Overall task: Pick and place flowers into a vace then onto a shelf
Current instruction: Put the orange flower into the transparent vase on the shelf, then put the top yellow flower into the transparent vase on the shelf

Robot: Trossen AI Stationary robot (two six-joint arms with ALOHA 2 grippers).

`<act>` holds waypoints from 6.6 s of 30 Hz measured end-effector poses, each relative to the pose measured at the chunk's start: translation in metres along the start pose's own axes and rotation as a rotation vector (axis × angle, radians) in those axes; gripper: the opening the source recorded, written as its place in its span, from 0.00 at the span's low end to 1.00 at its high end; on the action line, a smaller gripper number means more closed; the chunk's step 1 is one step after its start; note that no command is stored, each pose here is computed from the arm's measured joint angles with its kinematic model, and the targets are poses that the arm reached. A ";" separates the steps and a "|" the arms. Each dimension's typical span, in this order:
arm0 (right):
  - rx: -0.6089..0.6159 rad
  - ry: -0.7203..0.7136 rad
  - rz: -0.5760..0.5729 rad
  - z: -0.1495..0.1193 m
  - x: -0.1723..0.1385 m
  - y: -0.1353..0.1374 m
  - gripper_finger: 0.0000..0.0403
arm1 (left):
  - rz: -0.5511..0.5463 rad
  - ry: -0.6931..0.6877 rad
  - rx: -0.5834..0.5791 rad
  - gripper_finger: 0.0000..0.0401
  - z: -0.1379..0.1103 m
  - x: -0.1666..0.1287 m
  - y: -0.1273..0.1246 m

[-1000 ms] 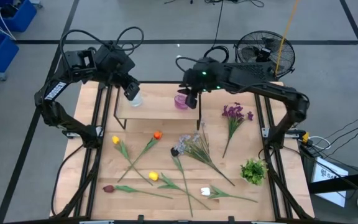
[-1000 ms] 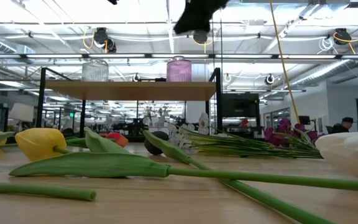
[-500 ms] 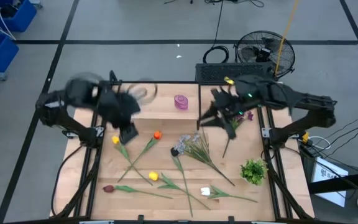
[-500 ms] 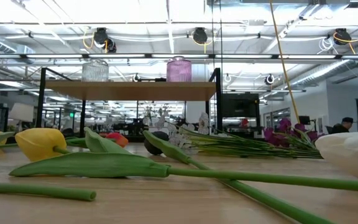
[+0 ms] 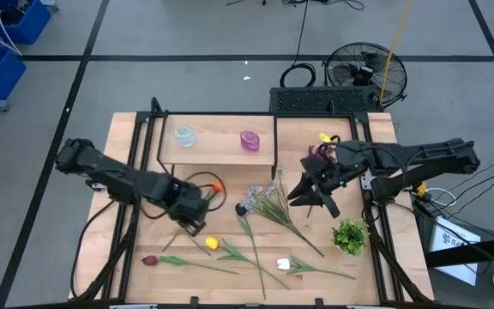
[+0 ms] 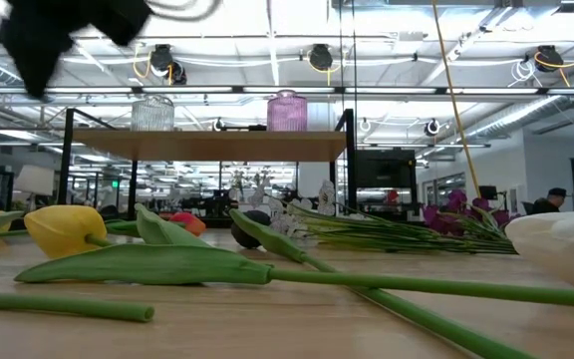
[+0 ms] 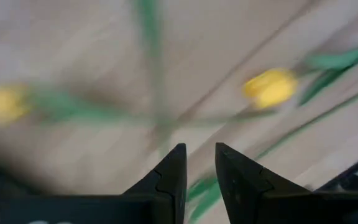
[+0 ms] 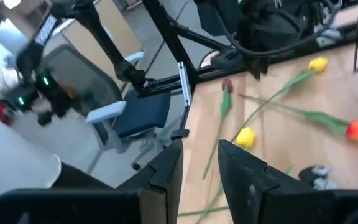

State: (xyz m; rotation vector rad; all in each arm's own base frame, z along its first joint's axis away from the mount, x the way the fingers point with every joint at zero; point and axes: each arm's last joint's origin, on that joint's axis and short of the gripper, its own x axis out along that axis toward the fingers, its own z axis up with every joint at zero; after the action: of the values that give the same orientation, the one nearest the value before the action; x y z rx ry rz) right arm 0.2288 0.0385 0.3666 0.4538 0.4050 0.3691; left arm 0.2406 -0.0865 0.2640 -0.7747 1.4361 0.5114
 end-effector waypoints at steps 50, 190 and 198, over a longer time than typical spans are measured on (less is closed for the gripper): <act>0.084 -0.105 0.051 -0.039 0.015 -0.024 0.23 | -0.415 -0.546 0.181 0.02 0.017 -0.056 -0.024; 0.031 -0.119 0.059 -0.038 0.015 -0.023 0.23 | -0.055 -0.197 -0.744 0.21 -0.030 0.103 0.084; 0.030 -0.119 0.059 -0.038 0.015 -0.023 0.23 | 0.022 -0.188 -0.787 0.21 -0.028 0.106 0.092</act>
State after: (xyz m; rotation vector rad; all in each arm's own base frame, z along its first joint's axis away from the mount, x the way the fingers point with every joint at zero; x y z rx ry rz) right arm 0.2306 0.0384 0.3199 0.5154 0.2826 0.3914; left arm 0.1641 -0.0606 0.1455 -1.2849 1.0509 1.1671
